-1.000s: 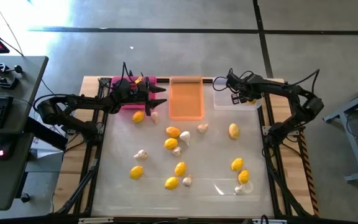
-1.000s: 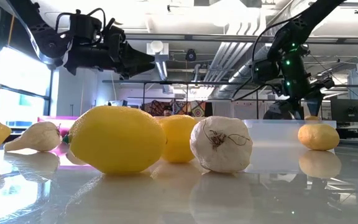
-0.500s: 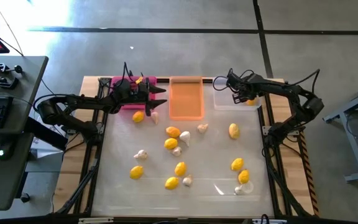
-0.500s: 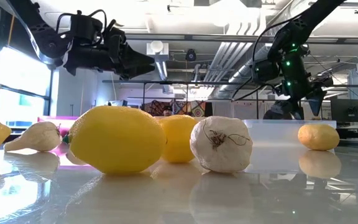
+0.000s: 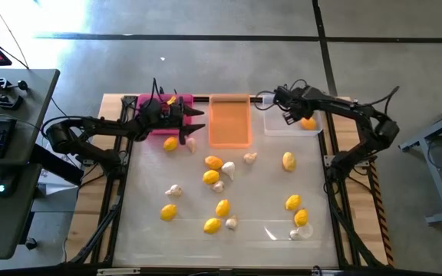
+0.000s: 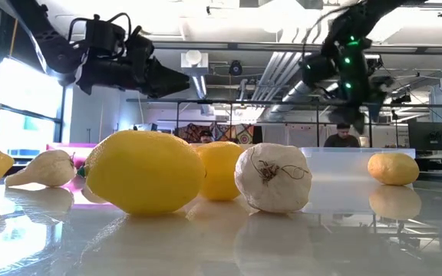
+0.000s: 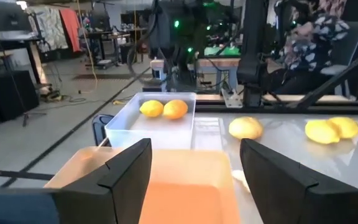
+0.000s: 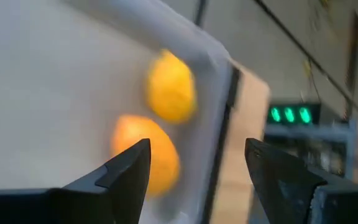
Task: Sort produce into baskets
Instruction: Put the yellow lemon into the transparent bin
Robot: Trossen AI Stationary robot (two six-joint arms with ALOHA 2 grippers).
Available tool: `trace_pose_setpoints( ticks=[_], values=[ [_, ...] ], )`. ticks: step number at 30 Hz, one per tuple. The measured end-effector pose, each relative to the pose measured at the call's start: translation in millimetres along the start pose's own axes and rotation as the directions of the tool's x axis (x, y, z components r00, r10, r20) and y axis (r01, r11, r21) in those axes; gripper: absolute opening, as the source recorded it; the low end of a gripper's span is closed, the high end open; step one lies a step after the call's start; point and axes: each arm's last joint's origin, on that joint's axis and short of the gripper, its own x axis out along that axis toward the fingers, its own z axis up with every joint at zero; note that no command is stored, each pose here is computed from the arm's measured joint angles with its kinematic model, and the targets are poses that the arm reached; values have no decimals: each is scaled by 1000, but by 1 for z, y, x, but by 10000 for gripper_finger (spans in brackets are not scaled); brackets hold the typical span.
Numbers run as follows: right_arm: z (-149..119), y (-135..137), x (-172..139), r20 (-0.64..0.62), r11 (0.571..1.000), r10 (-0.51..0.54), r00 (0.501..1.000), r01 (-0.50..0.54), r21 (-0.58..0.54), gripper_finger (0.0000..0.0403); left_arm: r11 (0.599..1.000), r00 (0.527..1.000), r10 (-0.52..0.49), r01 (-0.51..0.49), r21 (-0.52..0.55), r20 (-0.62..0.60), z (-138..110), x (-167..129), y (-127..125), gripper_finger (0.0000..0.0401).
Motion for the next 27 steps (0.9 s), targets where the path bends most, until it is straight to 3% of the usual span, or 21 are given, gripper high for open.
trace_pose_setpoints(
  ticks=[5,8,11,15,21,24,27],
  values=[
    [7,32,-19,157,969,233,960,-215,-124,244,999,999,3,-5,44,38,-9,-10,-6,189],
    [7,54,-31,225,898,425,877,-377,-225,228,999,998,5,-8,53,65,-14,-17,-10,157],
    [6,69,-47,274,826,551,788,-470,-311,207,999,996,6,-10,51,90,-16,-22,-13,123],
    [1,86,-68,320,738,662,677,-519,-431,180,999,997,-1,-2,38,80,-22,-26,-16,83],
    [-11,116,-99,296,519,851,434,-607,-602,151,999,998,-3,0,44,62,-27,-30,-19,32],
    [-22,138,-107,260,436,892,369,-558,-705,144,999,998,-3,0,46,60,-28,-31,-19,13],
    [-33,163,-112,246,391,911,330,-509,-767,142,999,998,-3,0,46,59,-28,-31,-19,2]
  ],
)
